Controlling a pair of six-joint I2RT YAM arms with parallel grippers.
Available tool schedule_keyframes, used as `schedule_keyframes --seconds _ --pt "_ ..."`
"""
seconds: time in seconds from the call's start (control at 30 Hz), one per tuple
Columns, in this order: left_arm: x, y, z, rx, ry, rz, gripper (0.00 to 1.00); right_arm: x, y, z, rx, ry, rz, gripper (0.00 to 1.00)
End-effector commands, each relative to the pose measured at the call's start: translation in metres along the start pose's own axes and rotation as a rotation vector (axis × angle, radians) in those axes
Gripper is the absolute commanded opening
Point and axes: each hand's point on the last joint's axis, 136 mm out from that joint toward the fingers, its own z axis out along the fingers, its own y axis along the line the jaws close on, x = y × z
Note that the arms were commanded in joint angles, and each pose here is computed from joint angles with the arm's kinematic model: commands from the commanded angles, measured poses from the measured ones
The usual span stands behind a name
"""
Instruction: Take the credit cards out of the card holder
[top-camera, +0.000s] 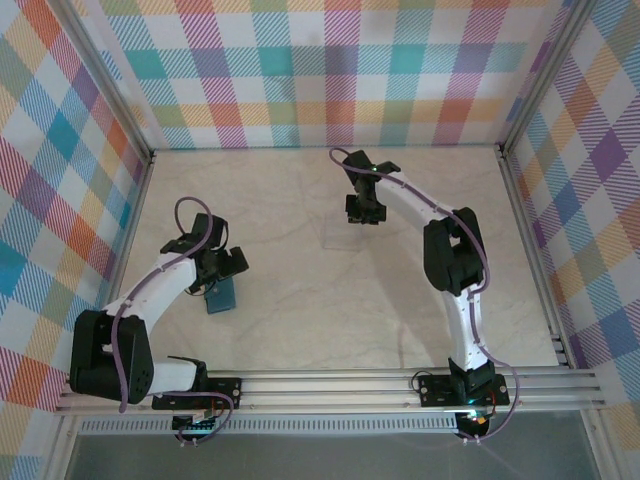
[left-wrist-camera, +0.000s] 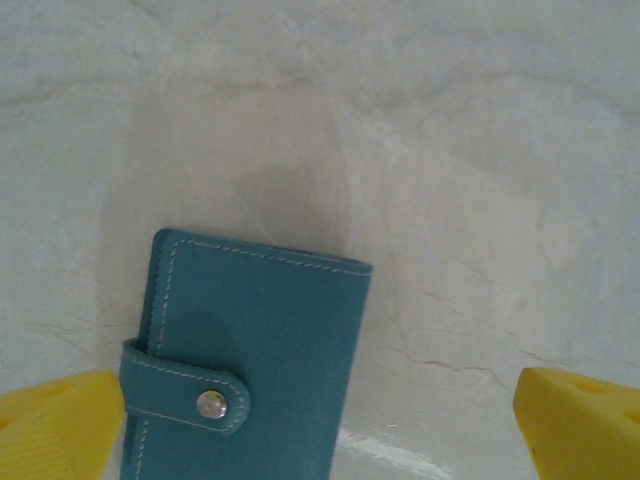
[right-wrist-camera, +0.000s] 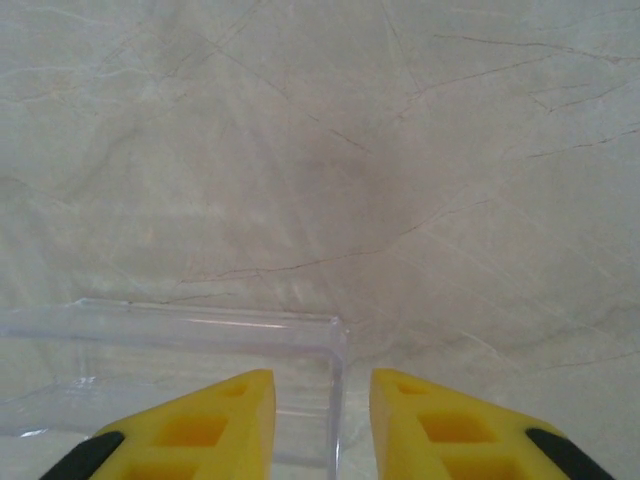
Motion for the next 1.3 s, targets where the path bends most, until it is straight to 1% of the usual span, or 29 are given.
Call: schedule_keyframes --seconds 0.0,0.1,0.2,0.3,0.5,0.67,0.87,1.0,1.1,1.27 --pt "0.004 0.007 0.003 -0.073 0.042 0.03 1.0 -0.007 0.008 -0.044 -0.055 -0.056 -0.022 0.34" --pt "0.007 0.01 0.01 -0.111 0.082 0.041 1.0 -0.006 0.004 -0.052 -0.058 -0.062 -0.021 0.35" --pt "0.011 0.021 0.016 -0.188 0.112 0.047 1.0 -0.005 -0.001 -0.06 -0.061 -0.068 -0.021 0.36" --pt "0.016 0.024 0.022 -0.205 0.133 0.057 1.0 -0.004 -0.003 -0.067 -0.062 -0.077 -0.024 0.36" --pt "0.031 0.016 0.034 -0.143 0.189 0.027 0.99 -0.001 -0.008 -0.073 -0.066 -0.082 -0.021 0.35" --pt "0.043 0.01 0.043 -0.097 0.222 -0.009 0.96 0.004 -0.01 -0.077 -0.07 -0.079 -0.025 0.35" --pt "0.049 0.012 0.046 -0.095 0.234 -0.013 0.91 0.013 -0.017 -0.084 -0.063 -0.079 -0.022 0.35" --pt "0.052 0.009 0.04 -0.063 0.232 -0.003 0.85 0.02 -0.022 -0.092 -0.064 -0.089 -0.012 0.35" --pt "0.059 0.002 0.037 -0.022 0.25 0.016 0.79 0.026 -0.028 -0.1 -0.06 -0.103 -0.003 0.35" --pt "0.075 -0.021 0.03 0.037 0.261 0.109 0.75 0.044 -0.041 -0.107 -0.056 -0.122 0.001 0.35"
